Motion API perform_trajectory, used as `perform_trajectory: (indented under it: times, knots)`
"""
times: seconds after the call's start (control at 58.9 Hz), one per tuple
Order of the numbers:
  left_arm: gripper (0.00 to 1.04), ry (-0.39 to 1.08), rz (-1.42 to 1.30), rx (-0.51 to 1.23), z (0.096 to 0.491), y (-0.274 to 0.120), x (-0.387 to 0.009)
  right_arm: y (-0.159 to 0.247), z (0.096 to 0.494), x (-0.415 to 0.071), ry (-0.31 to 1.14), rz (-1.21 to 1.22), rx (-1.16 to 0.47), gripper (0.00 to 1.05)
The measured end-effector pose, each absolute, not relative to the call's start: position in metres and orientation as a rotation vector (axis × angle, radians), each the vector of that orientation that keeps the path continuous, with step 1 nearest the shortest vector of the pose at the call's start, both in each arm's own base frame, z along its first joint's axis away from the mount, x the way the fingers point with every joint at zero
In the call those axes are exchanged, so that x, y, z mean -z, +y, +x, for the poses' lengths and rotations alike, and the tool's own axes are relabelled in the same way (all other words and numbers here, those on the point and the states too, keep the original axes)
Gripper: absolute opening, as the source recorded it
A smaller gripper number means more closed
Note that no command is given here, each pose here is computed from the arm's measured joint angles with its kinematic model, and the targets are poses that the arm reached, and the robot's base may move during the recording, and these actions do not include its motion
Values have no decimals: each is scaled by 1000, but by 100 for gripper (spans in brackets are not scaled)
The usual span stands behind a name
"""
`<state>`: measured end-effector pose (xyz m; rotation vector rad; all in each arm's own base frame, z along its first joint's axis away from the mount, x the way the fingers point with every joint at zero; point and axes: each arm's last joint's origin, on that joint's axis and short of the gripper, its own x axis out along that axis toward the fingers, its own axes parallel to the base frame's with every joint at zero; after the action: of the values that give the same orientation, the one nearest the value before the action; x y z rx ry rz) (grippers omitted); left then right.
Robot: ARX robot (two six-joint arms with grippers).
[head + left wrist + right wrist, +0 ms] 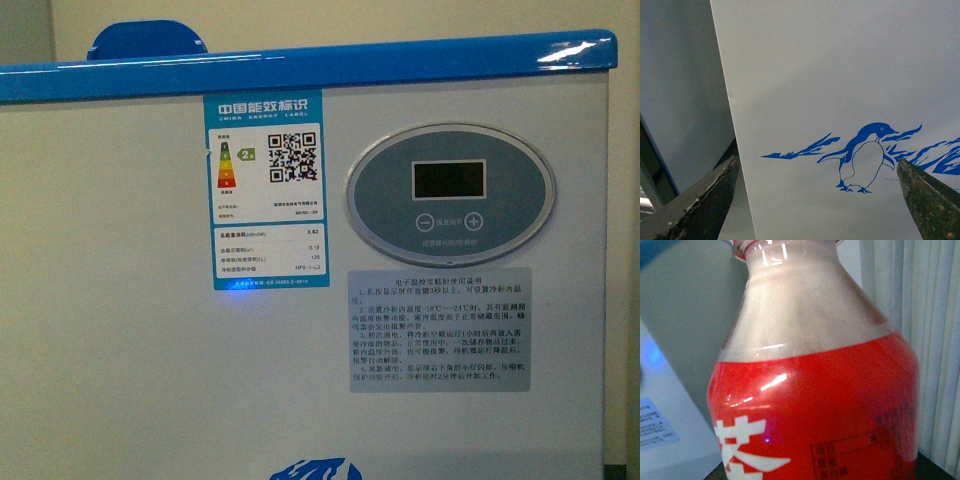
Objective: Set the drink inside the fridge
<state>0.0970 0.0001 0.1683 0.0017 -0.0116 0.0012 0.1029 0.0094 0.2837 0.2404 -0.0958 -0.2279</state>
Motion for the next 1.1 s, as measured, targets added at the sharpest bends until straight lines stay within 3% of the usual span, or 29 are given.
perform_trajectory:
  times: [0.119, 0.339, 1.103]
  knots:
    - [97, -12, 2, -1, 97, 0, -168, 12, 98, -281, -156, 262, 214, 40]
    - [97, -12, 2, -1, 97, 0, -168, 8, 102, -249, -105, 225, 327, 40]
    - [97, -12, 2, -1, 97, 0, -168, 8, 101, -249, -116, 221, 326, 40]
